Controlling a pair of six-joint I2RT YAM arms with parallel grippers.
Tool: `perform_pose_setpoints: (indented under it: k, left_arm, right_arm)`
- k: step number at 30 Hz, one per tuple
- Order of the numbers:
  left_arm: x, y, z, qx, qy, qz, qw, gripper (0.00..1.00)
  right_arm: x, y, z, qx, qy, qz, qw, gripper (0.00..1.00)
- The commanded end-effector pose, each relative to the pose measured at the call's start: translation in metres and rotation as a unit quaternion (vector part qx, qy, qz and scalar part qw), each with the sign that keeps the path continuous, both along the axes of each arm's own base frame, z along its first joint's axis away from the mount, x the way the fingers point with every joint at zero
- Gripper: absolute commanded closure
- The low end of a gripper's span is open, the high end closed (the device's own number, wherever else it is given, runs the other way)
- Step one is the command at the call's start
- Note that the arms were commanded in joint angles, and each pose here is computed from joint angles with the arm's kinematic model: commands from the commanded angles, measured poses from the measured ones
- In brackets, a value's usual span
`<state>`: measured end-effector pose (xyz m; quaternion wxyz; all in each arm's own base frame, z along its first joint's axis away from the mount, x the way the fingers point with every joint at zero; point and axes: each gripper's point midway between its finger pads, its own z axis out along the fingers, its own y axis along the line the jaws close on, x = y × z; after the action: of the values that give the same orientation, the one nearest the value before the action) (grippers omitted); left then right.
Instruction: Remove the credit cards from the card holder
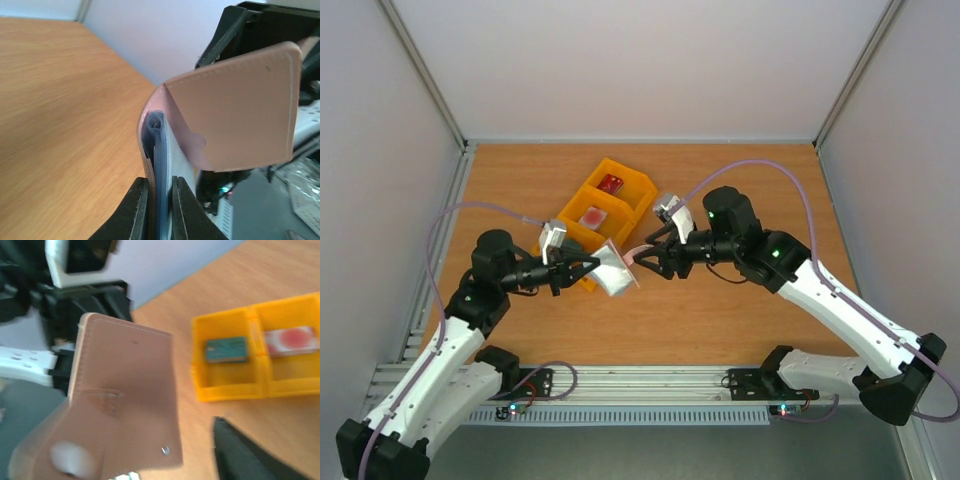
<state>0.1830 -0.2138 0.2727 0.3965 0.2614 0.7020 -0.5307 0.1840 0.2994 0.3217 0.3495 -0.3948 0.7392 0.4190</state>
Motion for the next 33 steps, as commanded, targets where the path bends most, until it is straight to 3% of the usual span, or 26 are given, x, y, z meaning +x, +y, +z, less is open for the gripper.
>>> perform_pose_setpoints:
  k: [1,2,3,9,13,19,25,33]
  left_arm:
    - [0.019,0.021,-0.027,0.107,-0.010,0.085,0.991,1.00]
    - [0.023,0.025,-0.033,0.123,-0.004,0.100,0.987,1.00]
    - [0.025,0.028,-0.038,0.136,0.001,0.109,0.985,1.00]
    - [0.025,0.028,-0.042,0.153,-0.002,0.111,0.982,1.00]
    - [0.030,0.032,-0.049,0.174,-0.008,0.121,0.977,1.00]
    - [0.030,0.024,-0.039,0.142,-0.016,0.107,0.984,1.00]
    - [0.030,0.024,-0.038,0.142,-0.016,0.108,0.984,1.00]
    - [0.024,0.018,-0.031,0.115,-0.013,0.089,0.989,1.00]
  right_arm:
    - [0.033,-0.011,-0.025,-0.074,-0.024,-0.089,0.993,0.17]
    - [0.033,-0.002,-0.024,-0.080,-0.036,-0.093,0.992,0.04]
    - [0.032,0.009,-0.024,-0.085,-0.050,-0.093,0.991,0.02]
    - [0.029,0.061,-0.038,-0.125,-0.089,-0.077,0.985,0.01]
    - [0.022,0.077,-0.037,-0.108,-0.092,-0.068,0.988,0.01]
    - [0.038,0.090,-0.067,-0.178,-0.150,-0.147,0.961,0.01]
    - [0.032,0.102,-0.087,-0.186,-0.127,-0.139,0.964,0.02]
    - [0.056,0.102,-0.092,-0.200,-0.146,-0.214,0.945,0.02]
